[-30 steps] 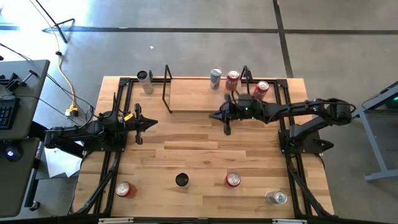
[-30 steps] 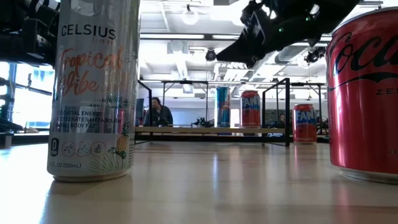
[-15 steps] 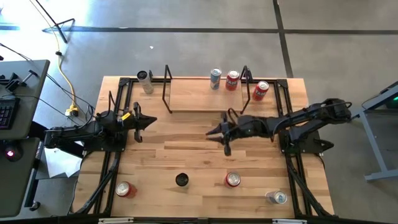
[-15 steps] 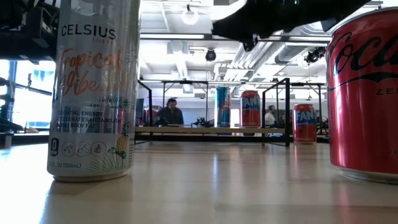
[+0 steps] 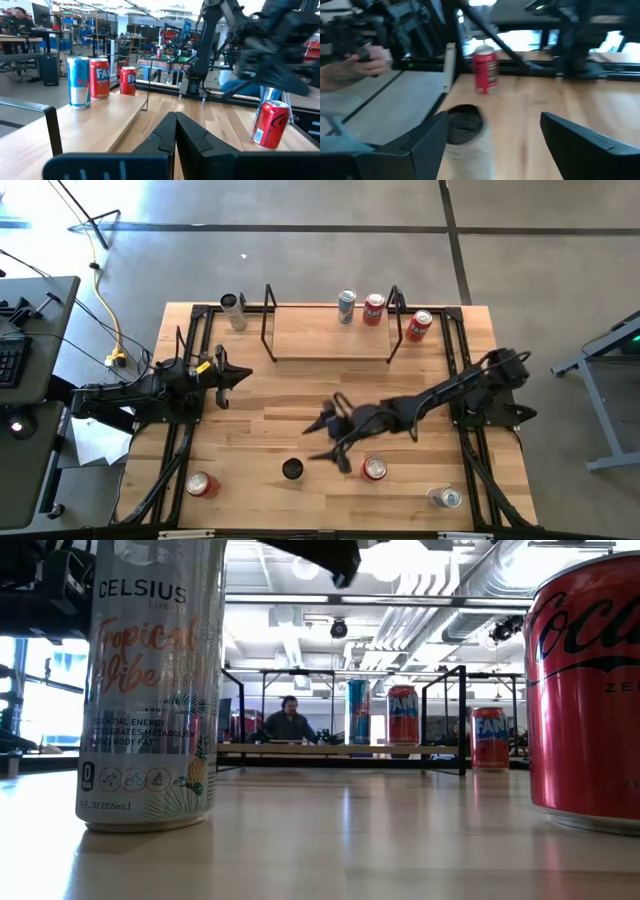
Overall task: Place canned beverage on shelf
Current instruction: Put the bottom white yellow soda can on the shelf
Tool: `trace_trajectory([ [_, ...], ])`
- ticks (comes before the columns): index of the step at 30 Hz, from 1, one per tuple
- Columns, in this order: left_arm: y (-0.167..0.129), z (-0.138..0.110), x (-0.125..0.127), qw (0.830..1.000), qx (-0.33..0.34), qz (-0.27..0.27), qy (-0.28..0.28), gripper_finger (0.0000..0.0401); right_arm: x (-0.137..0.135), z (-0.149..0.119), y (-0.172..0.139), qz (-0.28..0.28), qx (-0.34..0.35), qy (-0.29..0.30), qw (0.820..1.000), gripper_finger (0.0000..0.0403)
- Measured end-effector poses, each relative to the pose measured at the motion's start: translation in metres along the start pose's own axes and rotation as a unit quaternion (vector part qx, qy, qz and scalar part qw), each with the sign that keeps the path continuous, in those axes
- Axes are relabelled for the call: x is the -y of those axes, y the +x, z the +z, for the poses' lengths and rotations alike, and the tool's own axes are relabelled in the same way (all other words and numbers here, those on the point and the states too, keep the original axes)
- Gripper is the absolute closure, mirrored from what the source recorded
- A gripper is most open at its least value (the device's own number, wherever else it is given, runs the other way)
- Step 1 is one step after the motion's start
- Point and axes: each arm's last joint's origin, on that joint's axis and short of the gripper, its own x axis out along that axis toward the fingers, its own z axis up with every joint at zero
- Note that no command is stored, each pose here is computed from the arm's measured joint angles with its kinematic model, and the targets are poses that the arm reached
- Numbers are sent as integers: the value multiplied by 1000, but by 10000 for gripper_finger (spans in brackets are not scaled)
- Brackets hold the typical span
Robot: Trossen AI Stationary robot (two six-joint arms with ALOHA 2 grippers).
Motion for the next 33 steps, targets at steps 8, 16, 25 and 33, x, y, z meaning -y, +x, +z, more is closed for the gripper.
trace_trajectory([
  [8, 0, -1, 0, 1000, -4, 7, 3, 401, -33, -9, 38, 18, -13, -25, 999, 98],
  [16, 0, -5, -1, 1000, -26, 10, -13, 401, -33, -15, 57, -22, -17, -31, 999, 98],
  [25, 0, -5, -1, 999, -27, 10, -13, 401, -30, -31, 67, -14, -40, -29, 999, 98],
  [33, 0, -5, -1, 999, -27, 10, -13, 401, -18, -40, 73, 6, -57, -18, 998, 133],
])
